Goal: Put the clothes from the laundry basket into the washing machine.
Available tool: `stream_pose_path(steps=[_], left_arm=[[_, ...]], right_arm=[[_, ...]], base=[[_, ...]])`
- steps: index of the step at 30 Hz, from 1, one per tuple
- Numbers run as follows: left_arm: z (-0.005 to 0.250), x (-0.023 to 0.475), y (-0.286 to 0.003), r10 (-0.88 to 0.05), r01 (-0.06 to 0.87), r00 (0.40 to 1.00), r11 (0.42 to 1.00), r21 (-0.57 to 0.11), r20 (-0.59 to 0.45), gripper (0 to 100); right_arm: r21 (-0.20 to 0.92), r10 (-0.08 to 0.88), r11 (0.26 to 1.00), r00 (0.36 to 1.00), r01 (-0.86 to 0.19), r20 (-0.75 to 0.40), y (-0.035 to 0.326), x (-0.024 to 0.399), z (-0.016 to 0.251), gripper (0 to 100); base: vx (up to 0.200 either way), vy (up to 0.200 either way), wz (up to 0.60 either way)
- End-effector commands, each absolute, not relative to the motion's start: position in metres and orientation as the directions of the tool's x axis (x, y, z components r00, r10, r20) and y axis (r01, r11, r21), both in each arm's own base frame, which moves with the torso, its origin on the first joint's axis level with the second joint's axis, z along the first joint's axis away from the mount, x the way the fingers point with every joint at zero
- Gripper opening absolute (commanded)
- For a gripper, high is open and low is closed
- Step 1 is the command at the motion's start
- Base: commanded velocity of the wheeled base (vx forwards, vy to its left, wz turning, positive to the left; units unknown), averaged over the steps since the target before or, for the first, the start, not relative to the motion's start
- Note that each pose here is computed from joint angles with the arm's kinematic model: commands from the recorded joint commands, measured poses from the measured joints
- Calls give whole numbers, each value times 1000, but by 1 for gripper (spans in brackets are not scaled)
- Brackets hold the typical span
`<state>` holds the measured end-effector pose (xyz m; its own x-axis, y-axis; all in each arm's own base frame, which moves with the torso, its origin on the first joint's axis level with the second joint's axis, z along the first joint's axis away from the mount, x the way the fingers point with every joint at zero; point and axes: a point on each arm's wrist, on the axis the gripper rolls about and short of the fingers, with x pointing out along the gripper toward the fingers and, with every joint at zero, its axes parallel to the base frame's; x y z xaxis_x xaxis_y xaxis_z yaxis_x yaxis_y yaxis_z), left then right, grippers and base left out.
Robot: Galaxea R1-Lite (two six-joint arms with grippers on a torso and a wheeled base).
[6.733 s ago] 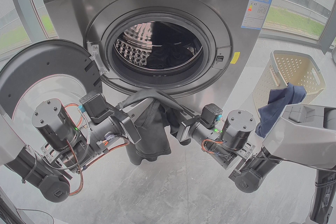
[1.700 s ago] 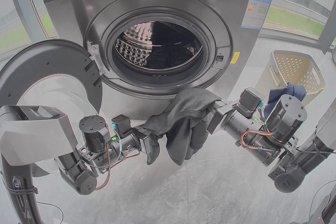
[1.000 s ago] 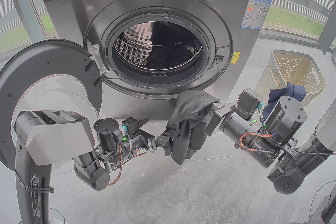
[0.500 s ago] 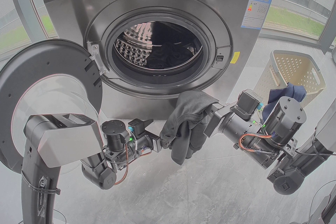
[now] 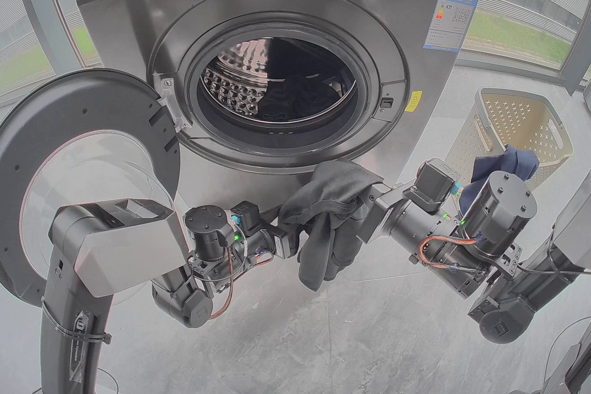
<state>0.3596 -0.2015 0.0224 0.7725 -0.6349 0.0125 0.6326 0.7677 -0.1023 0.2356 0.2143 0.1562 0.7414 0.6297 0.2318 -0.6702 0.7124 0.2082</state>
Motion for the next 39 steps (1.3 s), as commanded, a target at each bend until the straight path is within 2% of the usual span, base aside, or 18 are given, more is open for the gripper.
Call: stream_pose_path(steps=[1, 7, 9, 17, 26, 31, 39], left_arm=[[28, 359, -203, -636, 636, 771, 765, -102, 33, 0], [60, 349, -191, -625, 629, 777, 771, -95, 78, 0], [81, 331, -180, -623, 629, 777, 772, -93, 87, 0], [115, 284, -143, -605, 611, 792, 787, -86, 83, 0], [161, 262, -123, -585, 612, 782, 785, -94, 214, 0], [169, 261, -112, -558, 592, 794, 799, -100, 242, 0], [176, 260, -108, -550, 589, 792, 802, -97, 264, 0]], right_arm=[[208, 630, 714, 743, -669, 228, 214, 236, 155, 0], [210, 620, 723, 752, -658, 225, 211, 239, 154, 0], [210, 611, 733, 762, -646, 213, 210, 244, 150, 0], [218, 574, 766, 796, -605, 195, 205, 252, 144, 0], [213, 581, 776, 805, -593, 124, 208, 256, 122, 0], [200, 563, 798, 821, -569, 89, 207, 267, 109, 0], [189, 568, 797, 818, -574, 86, 209, 266, 108, 0]], base=[[0, 0, 0], [0, 0, 0], [0, 0, 0], [0, 0, 0], [0, 0, 0], [0, 0, 0], [0, 0, 0]])
